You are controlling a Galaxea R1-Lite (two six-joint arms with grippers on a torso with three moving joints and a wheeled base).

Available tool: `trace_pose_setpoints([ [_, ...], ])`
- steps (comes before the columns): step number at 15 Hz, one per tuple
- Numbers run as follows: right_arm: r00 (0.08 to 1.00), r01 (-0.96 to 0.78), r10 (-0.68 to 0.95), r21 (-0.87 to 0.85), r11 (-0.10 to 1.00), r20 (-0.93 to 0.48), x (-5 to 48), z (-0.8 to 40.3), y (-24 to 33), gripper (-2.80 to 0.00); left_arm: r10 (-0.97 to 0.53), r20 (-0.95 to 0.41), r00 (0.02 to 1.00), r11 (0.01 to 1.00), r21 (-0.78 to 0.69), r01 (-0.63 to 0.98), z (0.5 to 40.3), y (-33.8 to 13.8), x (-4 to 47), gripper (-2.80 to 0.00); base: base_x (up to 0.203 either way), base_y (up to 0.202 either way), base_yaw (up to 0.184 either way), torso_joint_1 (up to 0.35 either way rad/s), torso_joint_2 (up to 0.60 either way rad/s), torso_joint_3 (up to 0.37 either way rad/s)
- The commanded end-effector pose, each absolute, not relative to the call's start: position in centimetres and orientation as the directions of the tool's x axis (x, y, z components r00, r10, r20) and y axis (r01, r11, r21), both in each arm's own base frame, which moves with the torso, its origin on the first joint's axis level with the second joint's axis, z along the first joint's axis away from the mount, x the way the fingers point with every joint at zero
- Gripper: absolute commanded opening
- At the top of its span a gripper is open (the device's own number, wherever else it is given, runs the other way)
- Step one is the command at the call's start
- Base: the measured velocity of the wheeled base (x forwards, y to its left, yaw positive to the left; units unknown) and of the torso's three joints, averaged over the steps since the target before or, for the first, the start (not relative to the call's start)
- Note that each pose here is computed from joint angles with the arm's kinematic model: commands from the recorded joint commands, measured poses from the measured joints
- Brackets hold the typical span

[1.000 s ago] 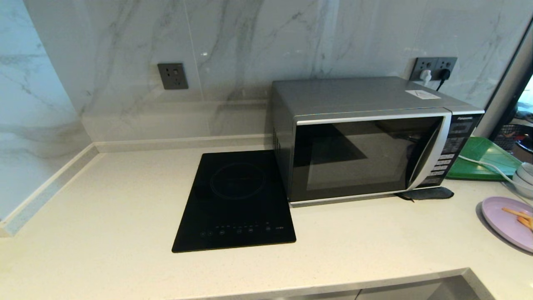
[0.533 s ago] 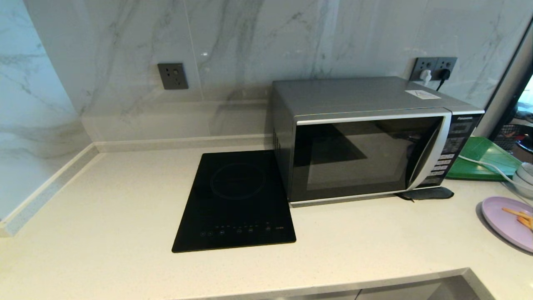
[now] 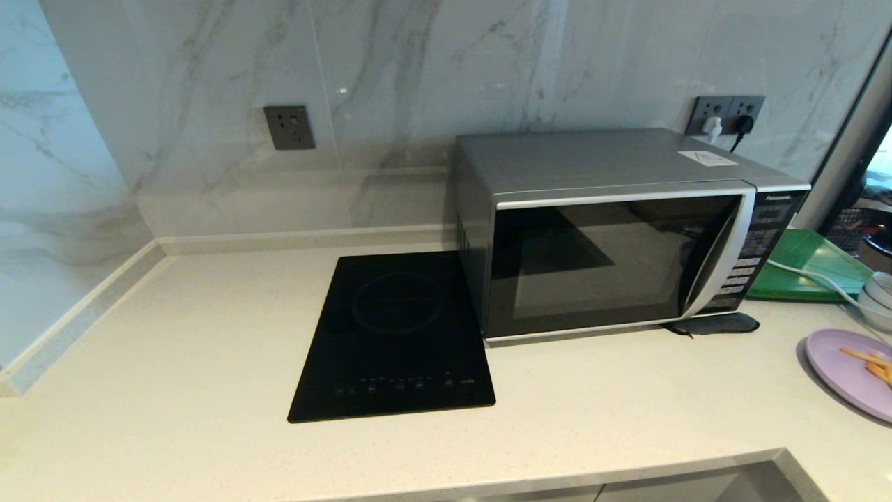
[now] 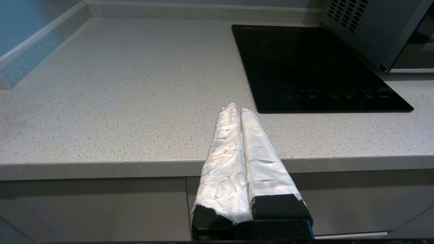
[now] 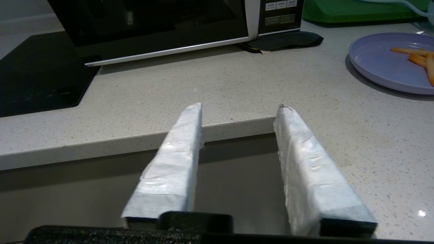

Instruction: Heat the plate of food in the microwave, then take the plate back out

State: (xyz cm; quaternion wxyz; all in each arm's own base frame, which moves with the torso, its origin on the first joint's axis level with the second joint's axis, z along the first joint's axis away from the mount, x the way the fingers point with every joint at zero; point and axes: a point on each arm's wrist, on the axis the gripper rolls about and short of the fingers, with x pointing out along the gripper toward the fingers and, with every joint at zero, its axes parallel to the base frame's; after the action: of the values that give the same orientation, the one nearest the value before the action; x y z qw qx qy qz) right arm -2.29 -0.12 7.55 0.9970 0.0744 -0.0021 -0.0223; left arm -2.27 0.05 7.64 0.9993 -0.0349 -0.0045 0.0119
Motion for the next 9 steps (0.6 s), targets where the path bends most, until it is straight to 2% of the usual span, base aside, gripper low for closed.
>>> trace_pose_setpoints([
  [1,0.999,0.044,-0.044,0.15,0.988,-0.002,-2.27,7.51,-0.12,0.0,0.025,0.008,1.0,0.997,-0.071,-0.024,7.65,0.05,-2.27,-2.8,0.0,0.0,0.0,0.0,0.0,0.0],
  [9,0.999,0.044,-0.044,0.15,0.988,-0.002,-2.27,7.51,-0.12,0.0,0.025,0.008,1.0,0.997,-0.071,-0.024,7.65,0.05,-2.27,-2.8,0.0,0.0,0.0,0.0,0.0,0.0],
])
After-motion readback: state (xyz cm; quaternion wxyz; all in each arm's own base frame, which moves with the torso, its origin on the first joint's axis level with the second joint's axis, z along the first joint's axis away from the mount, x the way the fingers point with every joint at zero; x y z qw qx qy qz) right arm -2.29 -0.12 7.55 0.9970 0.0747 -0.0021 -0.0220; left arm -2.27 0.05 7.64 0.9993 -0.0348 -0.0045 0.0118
